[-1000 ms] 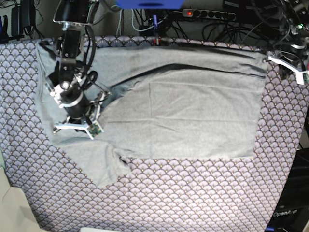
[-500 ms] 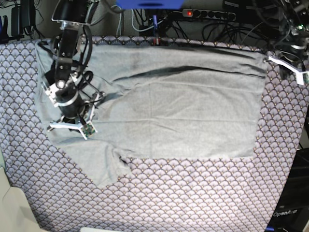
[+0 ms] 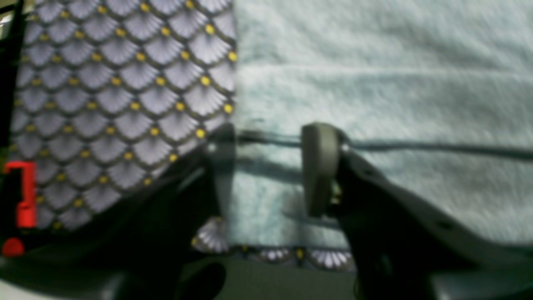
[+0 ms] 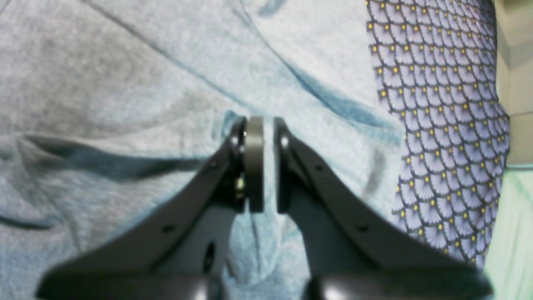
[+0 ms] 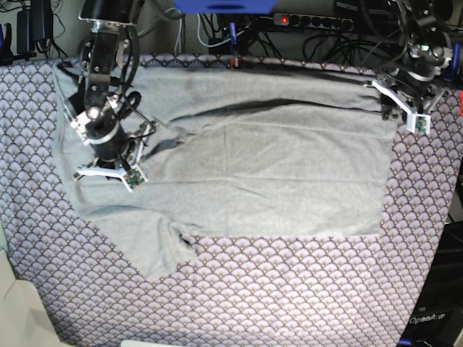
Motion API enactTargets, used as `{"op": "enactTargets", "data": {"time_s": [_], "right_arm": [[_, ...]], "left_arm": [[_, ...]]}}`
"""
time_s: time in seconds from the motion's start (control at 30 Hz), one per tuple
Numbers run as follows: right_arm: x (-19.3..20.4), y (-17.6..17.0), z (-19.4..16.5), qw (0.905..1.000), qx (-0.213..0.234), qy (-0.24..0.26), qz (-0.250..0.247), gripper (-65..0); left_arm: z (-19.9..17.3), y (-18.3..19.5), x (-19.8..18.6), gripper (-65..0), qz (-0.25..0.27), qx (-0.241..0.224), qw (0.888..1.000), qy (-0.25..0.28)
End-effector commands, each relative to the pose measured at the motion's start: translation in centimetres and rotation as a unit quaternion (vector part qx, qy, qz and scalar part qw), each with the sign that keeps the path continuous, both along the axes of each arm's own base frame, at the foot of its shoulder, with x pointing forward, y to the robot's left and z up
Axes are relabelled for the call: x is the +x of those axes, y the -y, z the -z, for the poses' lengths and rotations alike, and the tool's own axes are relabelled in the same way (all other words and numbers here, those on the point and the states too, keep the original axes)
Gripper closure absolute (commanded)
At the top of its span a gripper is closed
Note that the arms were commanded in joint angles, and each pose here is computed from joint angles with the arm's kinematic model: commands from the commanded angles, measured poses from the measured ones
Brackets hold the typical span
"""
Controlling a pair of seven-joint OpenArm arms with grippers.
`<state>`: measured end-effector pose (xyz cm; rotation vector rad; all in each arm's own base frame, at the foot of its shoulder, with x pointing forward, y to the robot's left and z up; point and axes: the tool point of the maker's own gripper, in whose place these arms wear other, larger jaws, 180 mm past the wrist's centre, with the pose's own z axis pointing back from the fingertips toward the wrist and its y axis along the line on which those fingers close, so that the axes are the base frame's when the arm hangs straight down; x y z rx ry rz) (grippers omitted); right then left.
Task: Fold the T-shirt properly
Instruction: 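Move the left gripper inward and grasp the shirt near its edge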
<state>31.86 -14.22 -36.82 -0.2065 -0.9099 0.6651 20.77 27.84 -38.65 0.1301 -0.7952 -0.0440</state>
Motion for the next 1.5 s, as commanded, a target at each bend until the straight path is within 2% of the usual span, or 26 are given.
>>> {"op": "enactTargets", "data": {"time_s": [0.0,0.1,0.37,0.93,1.27,1.47], "right_arm": [[0.6,-0.1,-1.1,0.9998,0.005,0.021,-0.003,-6.4],[0.2,-0.1,-0.7,0.9999,0.005,0.015,-0.003,-6.4],[0.0,-0.1,-0.6,0.9999,0.005,0.013,-0.003,-6.4],[0.0,0.4,-0.6,0.9999,0.004,0.013,0.004,-6.5],[0.0,1.4,-0.6,0.9998,-0.005,0.013,0.010,-6.5],[0.0,1.5,-0.6,0.9998,-0.007,0.013,0.010,-6.5]], "left_arm": [[-1.1,-0.1,0.9,-27.3,0.005,0.004,1.000,0.023],[-1.5,-0.1,1.6,-25.9,0.002,0.003,0.999,0.032],[0.7,-0.5,1.5,-25.8,-0.013,-0.016,1.000,0.011],[0.0,-0.5,3.1,-25.8,-0.017,-0.018,0.999,0.027],[2.4,-0.1,2.2,-25.7,-0.032,-0.041,0.999,0.004],[2.2,0.0,2.2,-25.0,-0.032,-0.041,0.999,0.006]]}}
